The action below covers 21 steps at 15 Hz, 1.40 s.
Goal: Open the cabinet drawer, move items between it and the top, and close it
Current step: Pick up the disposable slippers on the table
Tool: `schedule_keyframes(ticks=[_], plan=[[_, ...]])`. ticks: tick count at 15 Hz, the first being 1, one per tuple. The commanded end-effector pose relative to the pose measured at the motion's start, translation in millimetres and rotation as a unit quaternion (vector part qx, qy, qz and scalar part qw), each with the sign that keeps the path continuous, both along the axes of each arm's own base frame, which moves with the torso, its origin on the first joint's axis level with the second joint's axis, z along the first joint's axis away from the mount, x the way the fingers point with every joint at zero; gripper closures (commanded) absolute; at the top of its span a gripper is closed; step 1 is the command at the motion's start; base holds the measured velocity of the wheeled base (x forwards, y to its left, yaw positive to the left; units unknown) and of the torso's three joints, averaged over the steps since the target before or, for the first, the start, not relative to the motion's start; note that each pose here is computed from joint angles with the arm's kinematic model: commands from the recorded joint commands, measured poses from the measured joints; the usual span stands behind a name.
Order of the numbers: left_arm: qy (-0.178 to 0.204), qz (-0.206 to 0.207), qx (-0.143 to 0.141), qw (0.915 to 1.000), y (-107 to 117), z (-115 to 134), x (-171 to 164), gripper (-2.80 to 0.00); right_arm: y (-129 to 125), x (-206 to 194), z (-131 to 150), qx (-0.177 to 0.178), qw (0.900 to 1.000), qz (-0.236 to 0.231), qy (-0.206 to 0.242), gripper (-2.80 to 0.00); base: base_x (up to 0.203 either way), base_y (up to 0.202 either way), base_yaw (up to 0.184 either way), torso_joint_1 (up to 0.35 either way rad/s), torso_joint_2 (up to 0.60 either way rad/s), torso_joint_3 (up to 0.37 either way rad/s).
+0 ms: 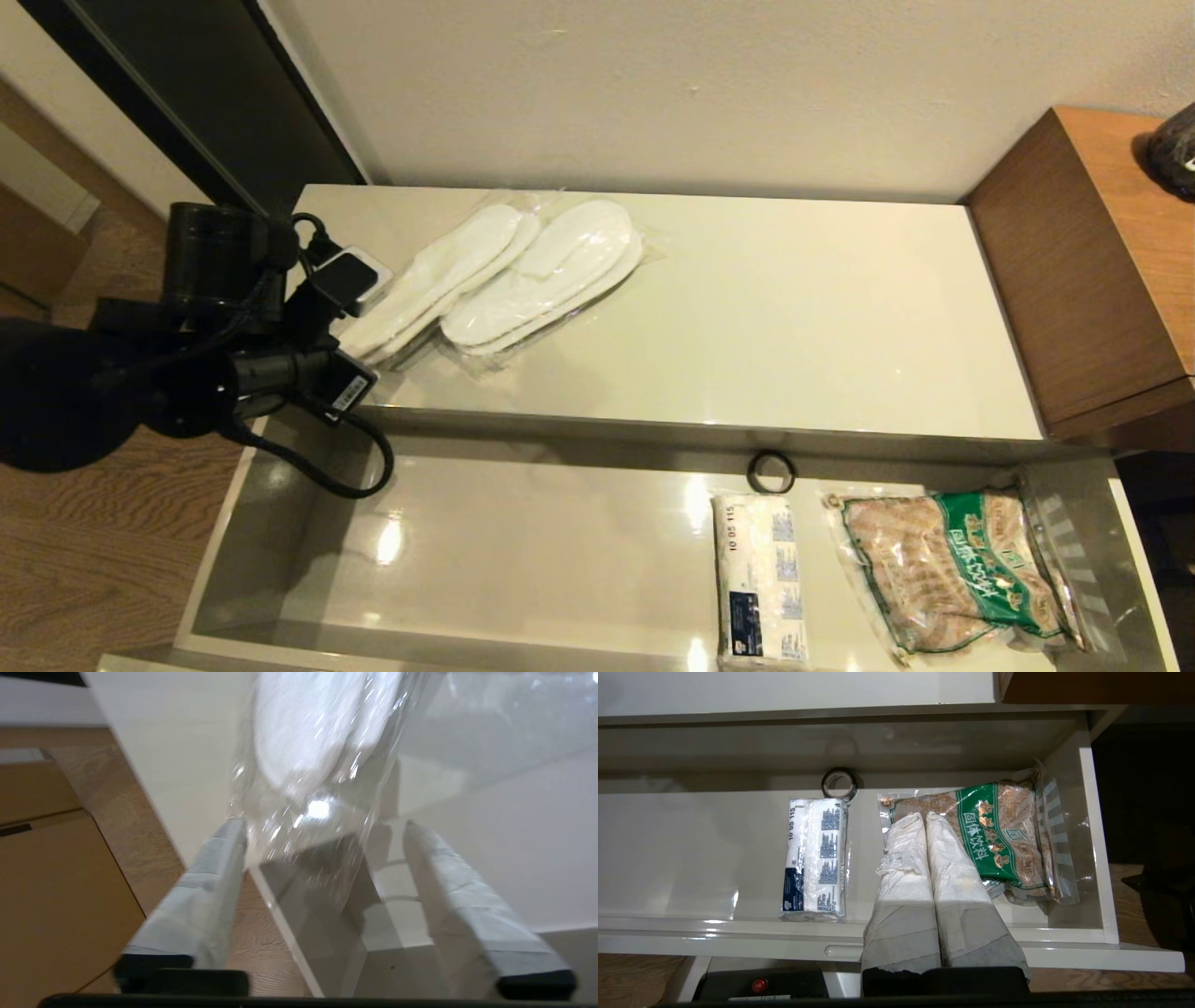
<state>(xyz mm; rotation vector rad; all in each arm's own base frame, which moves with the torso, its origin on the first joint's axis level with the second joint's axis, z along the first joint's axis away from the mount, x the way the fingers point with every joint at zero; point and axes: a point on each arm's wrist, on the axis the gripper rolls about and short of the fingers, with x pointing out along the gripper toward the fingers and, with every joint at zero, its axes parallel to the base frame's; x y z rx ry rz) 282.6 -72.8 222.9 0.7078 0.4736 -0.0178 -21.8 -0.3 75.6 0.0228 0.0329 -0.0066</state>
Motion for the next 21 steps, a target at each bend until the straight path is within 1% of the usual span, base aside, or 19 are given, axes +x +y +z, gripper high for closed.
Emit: schedule_keyframes(ticks=[1,3,5,7,9,12,13,14,15,17,18,20,21], plan=[[0.012,0.002,0.008,0.9999,-6.1,-10.3,17.3,-2.8,0.0,0.1,0.0,0.0,1.0,0.0,0.0,0.0,0.0,0.0,0.0,0.0,0.0,0.0],[0.012,0.008,0.018,0.9997,-9.9,-16.1,27.7,-2.8,0.0,0.2,0.0,0.0,1.0,0.0,0.001,0.0,0.0,0.0,0.0,0.0,0.0,0.0],[0.002,0.022,0.041,0.9989,-15.3,-17.0,33.5,-2.8,0.0,0.1,0.0,0.0,1.0,0.0,0.0,0.0,0.0,0.0,0.0,0.0,0.0,0.0],[-0.013,0.022,0.048,0.9985,-21.7,-20.4,43.2,-2.8,0.0,0.1,0.0,0.0,1.0,0.0,0.0,0.0,0.0,0.0,0.0,0.0,0.0,0.0],[-0.036,0.018,0.065,0.9971,-25.3,-22.7,55.2,-2.8,0.0,0.1,0.0,0.0,1.0,0.0,0.0,0.0,0.0,0.0,0.0,0.0,0.0,0.0],[-0.085,0.006,0.093,0.992,-29.8,-26.6,71.9,-2.8,0.0,0.1,0.0,0.0,1.0,0.0,0.0,0.0,0.0,0.0,0.0,0.0,0.0,0.0],[-0.09,0.003,0.111,0.9898,-29.4,-29.2,75.5,-2.8,0.0,0.1,0.0,0.0,1.0,0.0,0.0,0.0,0.0,0.0,0.0,0.0,0.0,0.0],[-0.088,0.003,0.12,0.9889,-27.4,-31.2,76.9,-2.8,0.0,0.1,0.0,0.0,1.0,0.0,0.0,0.0,0.0,0.0,0.0,0.0,0.0,0.0],[-0.086,0.005,0.121,0.9889,-26.6,-32.9,78.7,-2.8,0.0,0.1,0.0,0.0,1.0,0.0,0.0,0.0,0.0,0.0,0.0,0.0,0.0,0.0],[-0.085,0.025,0.127,0.988,-22.5,-33.8,83.0,-2.8,0.0,0.1,0.0,0.0,1.0,0.0,0.001,0.0,0.0,0.0,0.0,0.0,0.0,0.0],[-0.083,0.027,0.128,0.9879,-21.6,-34.8,83.3,0.0,0.0,0.1,0.0,0.0,1.0,0.0,0.0,0.0,0.0,0.0,0.0,0.0,0.0,0.0],[-0.076,0.032,0.135,0.9874,-15.9,-37.8,84.3,0.0,0.0,0.2,0.0,0.0,1.0,0.0,0.001,0.0,0.0,0.0,0.0,0.0,0.0,0.0],[-0.079,0.034,0.133,0.9874,-15.6,-37.4,85.4,0.0,0.0,0.1,0.0,0.0,1.0,0.0,0.0,0.0,0.0,0.0,0.0,0.0,0.0,0.0]])
